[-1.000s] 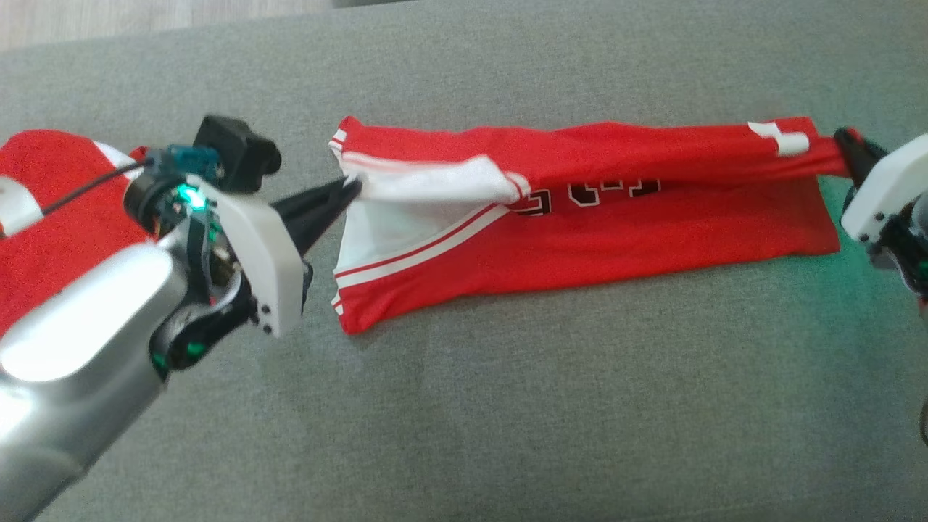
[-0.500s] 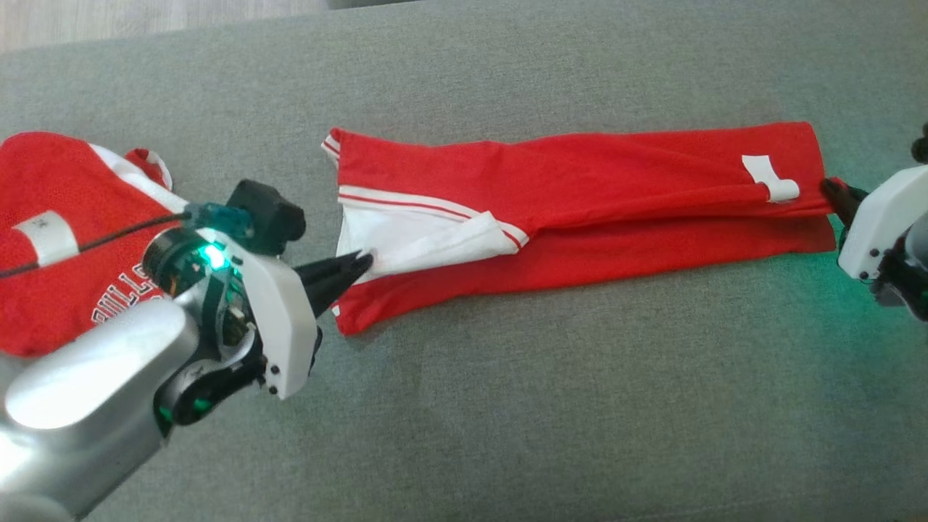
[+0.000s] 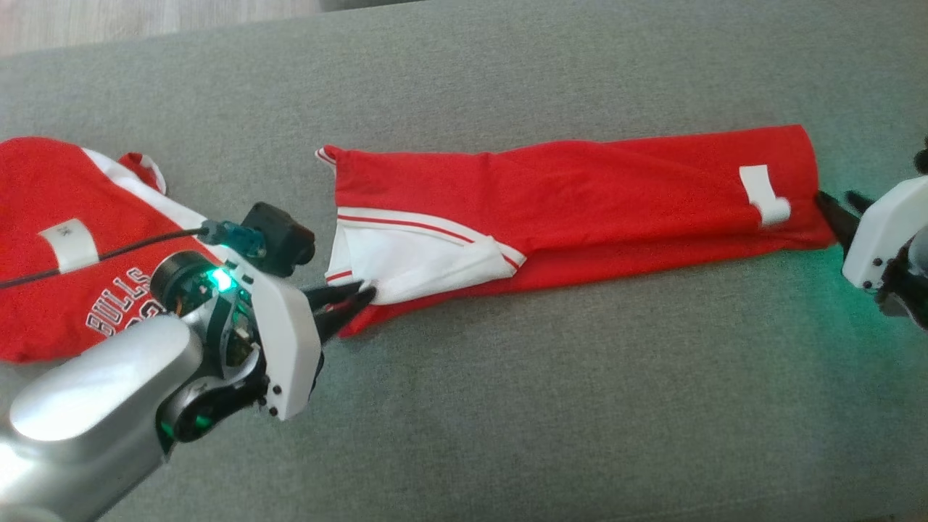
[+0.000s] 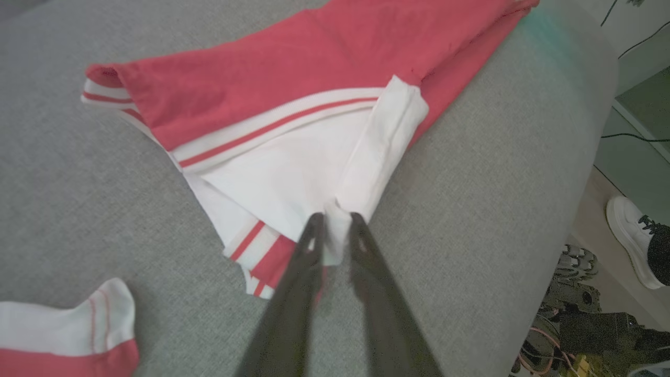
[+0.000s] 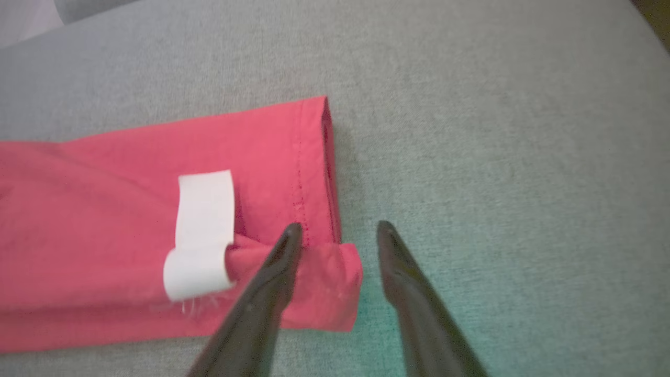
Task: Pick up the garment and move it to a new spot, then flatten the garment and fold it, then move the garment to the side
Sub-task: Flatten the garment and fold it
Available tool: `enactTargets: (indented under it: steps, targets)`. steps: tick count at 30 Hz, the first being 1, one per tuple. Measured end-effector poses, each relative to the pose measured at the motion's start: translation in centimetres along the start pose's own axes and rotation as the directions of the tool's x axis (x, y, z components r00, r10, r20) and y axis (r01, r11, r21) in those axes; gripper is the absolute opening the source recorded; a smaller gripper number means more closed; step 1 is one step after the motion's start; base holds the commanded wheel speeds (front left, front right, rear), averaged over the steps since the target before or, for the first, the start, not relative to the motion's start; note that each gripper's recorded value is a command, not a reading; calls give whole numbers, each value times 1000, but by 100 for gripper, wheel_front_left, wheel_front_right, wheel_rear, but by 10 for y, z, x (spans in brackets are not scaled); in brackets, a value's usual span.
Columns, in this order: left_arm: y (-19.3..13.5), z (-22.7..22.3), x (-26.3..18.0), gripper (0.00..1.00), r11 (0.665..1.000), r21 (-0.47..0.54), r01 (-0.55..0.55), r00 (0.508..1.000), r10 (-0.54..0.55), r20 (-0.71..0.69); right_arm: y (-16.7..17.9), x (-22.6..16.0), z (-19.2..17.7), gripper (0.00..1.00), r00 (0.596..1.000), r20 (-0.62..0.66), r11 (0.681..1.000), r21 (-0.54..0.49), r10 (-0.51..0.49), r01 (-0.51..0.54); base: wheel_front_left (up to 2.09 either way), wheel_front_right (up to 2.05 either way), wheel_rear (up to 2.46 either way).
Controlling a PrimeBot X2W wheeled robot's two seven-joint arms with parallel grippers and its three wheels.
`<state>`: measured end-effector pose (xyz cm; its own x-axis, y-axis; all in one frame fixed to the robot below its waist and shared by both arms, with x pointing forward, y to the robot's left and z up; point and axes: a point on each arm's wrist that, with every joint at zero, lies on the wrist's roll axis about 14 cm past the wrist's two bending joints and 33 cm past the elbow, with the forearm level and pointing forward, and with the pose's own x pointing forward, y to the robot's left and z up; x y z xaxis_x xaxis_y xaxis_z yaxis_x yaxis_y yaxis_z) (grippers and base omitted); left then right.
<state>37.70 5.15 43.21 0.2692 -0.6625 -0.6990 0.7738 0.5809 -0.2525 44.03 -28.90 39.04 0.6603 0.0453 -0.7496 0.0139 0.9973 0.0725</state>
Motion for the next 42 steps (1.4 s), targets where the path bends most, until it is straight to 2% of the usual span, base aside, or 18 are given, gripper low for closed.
enactTargets:
  steps: [2, 6, 9, 11, 13, 15, 18, 22, 24, 27, 29, 32, 35, 42]
  targets:
    - [1, 4, 0, 100, 1000, 6, -8, 1000, 7, 20, -4, -3, 6, 100, 999, 35, 1000, 12, -9, 9, 0, 0, 0]
    - [17, 13, -1, 100, 995, 29, -96, 992, 93, 83, -9, -9, 21, 100, 990, 138, 996, 88, -25, 13, 0, 0, 0]
    - [23, 31, -2, 100, 990, -31, -136, 971, 139, 196, -5, -16, 38, 100, 972, 234, 996, 91, -19, -2, 0, 0, 0]
    - [27, 48, -5, 100, 982, -100, -162, 933, 186, 308, -3, -25, 59, 100, 938, 346, 996, 91, -17, -15, 0, 0, 0]
    - [38, 69, -15, 100, 964, -164, -208, 861, 260, 437, 2, -35, 77, 100, 899, 438, 996, 82, -10, -29, 0, 0, 0]
    - [52, 92, -33, 100, 937, -241, -251, 746, 346, 569, 10, -48, 96, 100, 841, 540, 996, 73, 7, -56, 0, 0, 0]
    - [61, 114, -59, 100, 909, -314, -272, 581, 416, 700, 28, -69, 116, 100, 746, 664, 995, 34, 48, -94, 0, 0, 0]
    - [55, 119, -69, 100, 881, -431, -196, 484, 469, 739, 47, -91, 124, 100, 628, 774, 991, 13, 74, -134, 0, 0, 0]
    - [51, 122, -81, 100, 868, -460, -188, 418, 494, 763, 57, -96, 119, 100, 601, 795, 989, 7, 84, -147, 0, 0, 0]
    - [52, 115, -94, 100, 843, -486, -230, 336, 537, 774, 71, -95, 101, 100, 598, 797, 988, 6, 90, -157, 0, 0, 0]
    - [52, 99, -93, 100, 818, -520, -244, 318, 574, 755, 77, -90, 84, 100, 618, 782, 988, 13, 85, -153, 0, 0, 0]
    - [48, 72, -84, 100, 784, -562, -262, 322, 620, 715, 85, -81, 57, 100, 659, 749, 989, 26, 76, -144, 0, 0, 0]
    - [43, 55, -77, 100, 785, -545, -294, 343, 619, 706, 88, -77, 43, 100, 677, 733, 991, 31, 67, -131, 0, 0, 0]
    - [44, 51, -72, 100, 799, -516, -309, 347, 600, 721, 89, -74, 48, 100, 670, 741, 993, 27, 55, -111, 0, 0, 0]
